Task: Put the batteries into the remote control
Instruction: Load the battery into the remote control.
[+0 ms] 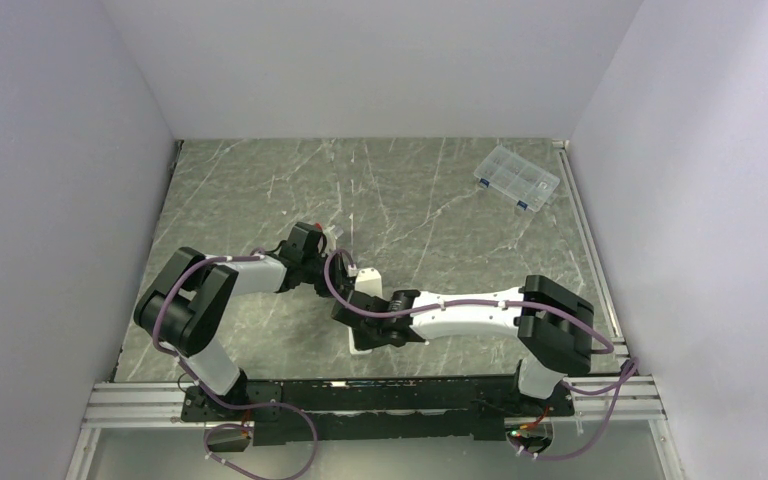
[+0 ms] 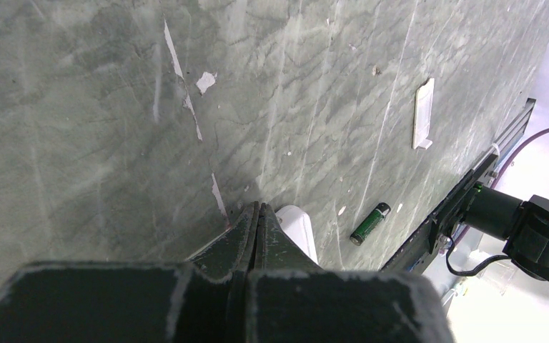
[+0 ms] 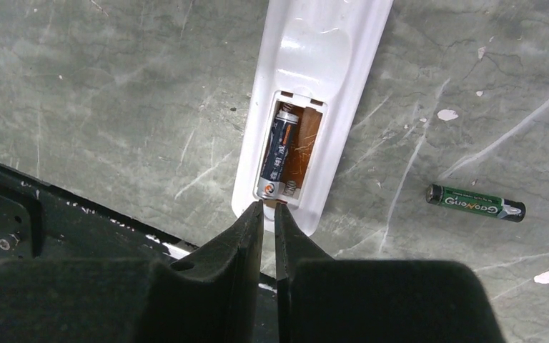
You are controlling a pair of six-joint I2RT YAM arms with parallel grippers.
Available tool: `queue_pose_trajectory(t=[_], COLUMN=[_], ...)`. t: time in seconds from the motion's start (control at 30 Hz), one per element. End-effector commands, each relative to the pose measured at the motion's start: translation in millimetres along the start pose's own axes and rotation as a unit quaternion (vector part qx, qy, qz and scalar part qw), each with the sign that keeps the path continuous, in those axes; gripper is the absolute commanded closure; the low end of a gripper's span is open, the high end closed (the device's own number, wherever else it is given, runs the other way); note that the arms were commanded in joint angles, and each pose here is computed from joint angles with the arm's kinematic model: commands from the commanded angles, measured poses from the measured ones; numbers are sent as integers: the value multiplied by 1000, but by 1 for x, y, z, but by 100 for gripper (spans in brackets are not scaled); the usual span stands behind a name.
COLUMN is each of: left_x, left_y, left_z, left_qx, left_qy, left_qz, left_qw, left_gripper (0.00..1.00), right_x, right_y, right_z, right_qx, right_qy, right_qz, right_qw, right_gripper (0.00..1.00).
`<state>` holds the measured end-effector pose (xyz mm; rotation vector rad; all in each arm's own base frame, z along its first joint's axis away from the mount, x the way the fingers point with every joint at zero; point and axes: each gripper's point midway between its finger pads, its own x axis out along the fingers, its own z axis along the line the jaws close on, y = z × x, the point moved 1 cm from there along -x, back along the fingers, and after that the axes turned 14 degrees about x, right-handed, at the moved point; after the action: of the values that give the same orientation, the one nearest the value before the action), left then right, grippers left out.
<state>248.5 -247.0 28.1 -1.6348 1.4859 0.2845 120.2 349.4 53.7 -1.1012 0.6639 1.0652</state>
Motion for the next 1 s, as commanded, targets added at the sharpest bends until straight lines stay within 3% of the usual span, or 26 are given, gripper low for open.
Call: queue_pose_trajectory(t=[0.0, 0.57, 0.97], left_x=[0, 0, -1], left_y=[0, 2, 4], left_z=[-3, -3, -3], left_qx=[14, 14, 14], left_qy=[11, 13, 13], left_qz=[-2, 1, 2], left_qw=[1000, 1000, 1000], left_gripper=[100, 100, 100], right_x=[-3, 3, 7], right_y=[-11, -12, -14], right_z=[18, 19, 15], right_qx=[14, 16, 21], right_qy=[-23, -23, -17], right_qz=[-13, -11, -11], right_qw=[1000, 1000, 1000], right_gripper=[86, 87, 96])
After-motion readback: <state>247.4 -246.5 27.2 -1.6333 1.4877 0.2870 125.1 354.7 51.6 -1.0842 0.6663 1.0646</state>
